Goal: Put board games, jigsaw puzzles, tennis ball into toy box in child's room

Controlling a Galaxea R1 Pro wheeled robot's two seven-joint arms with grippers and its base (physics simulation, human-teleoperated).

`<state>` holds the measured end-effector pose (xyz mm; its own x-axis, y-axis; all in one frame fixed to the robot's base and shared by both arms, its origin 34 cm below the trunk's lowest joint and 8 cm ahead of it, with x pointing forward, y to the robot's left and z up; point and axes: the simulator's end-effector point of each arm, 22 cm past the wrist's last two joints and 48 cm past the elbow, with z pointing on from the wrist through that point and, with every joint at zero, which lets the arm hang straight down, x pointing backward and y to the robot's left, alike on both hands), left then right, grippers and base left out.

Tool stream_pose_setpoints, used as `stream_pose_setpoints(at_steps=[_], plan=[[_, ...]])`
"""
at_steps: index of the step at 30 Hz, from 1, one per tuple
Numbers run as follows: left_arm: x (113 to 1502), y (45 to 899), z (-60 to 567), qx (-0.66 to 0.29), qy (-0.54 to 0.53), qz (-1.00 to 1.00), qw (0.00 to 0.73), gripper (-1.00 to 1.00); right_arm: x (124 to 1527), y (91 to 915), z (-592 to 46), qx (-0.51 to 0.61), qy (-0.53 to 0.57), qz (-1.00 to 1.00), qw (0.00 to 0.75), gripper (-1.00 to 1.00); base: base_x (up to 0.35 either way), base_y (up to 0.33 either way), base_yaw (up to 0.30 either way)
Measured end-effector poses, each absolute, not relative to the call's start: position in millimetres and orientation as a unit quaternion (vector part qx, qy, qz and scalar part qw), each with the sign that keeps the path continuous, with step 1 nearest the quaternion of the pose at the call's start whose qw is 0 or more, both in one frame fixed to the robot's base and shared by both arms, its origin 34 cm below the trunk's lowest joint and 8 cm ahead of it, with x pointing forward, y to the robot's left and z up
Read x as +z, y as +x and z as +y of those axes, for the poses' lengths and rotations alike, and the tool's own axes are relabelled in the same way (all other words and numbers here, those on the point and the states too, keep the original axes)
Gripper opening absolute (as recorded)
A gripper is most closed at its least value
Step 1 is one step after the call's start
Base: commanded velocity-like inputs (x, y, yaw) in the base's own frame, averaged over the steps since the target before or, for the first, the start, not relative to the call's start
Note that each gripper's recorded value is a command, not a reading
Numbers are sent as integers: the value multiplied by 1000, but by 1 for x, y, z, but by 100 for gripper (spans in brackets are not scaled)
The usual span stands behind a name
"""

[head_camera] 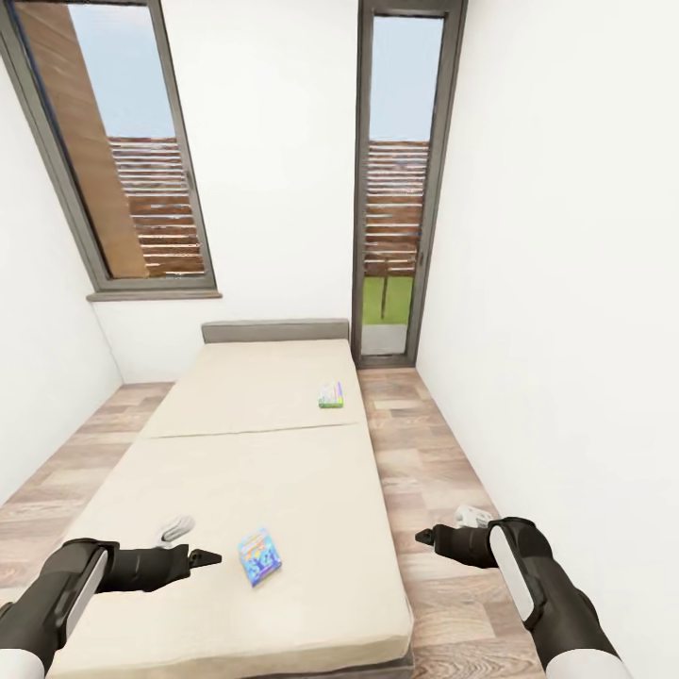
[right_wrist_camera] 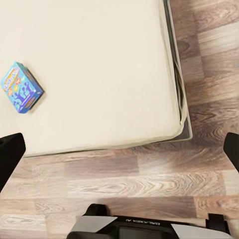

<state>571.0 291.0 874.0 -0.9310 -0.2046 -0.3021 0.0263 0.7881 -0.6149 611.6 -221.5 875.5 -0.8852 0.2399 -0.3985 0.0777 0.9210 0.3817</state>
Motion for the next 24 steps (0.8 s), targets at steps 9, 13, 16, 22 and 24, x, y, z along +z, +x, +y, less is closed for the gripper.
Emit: stream_pose_setpoints(at_steps=[9, 13, 16, 22, 24], plan=[[870, 570, 291, -322, -50, 929, 176, 100, 871, 611, -221, 180, 83, 955, 221, 100, 25, 66, 0], [870, 570, 291, -322, -50, 929, 175, 100, 871, 611, -222, 180, 84, 955, 221, 100, 4, 185, 1], [870, 570, 291, -322, -50, 929, 175, 100, 871, 611, -221, 179, 83, 955, 221, 100, 1, 73, 70], [870, 570, 291, -322, -50, 929, 175, 100, 871, 611, -221, 179, 83, 955, 221, 100, 33, 32, 212], [870, 570, 291, -322, -50, 929, 175, 100, 871, 611, -221, 179, 83, 955, 221, 100, 151, 78, 261]])
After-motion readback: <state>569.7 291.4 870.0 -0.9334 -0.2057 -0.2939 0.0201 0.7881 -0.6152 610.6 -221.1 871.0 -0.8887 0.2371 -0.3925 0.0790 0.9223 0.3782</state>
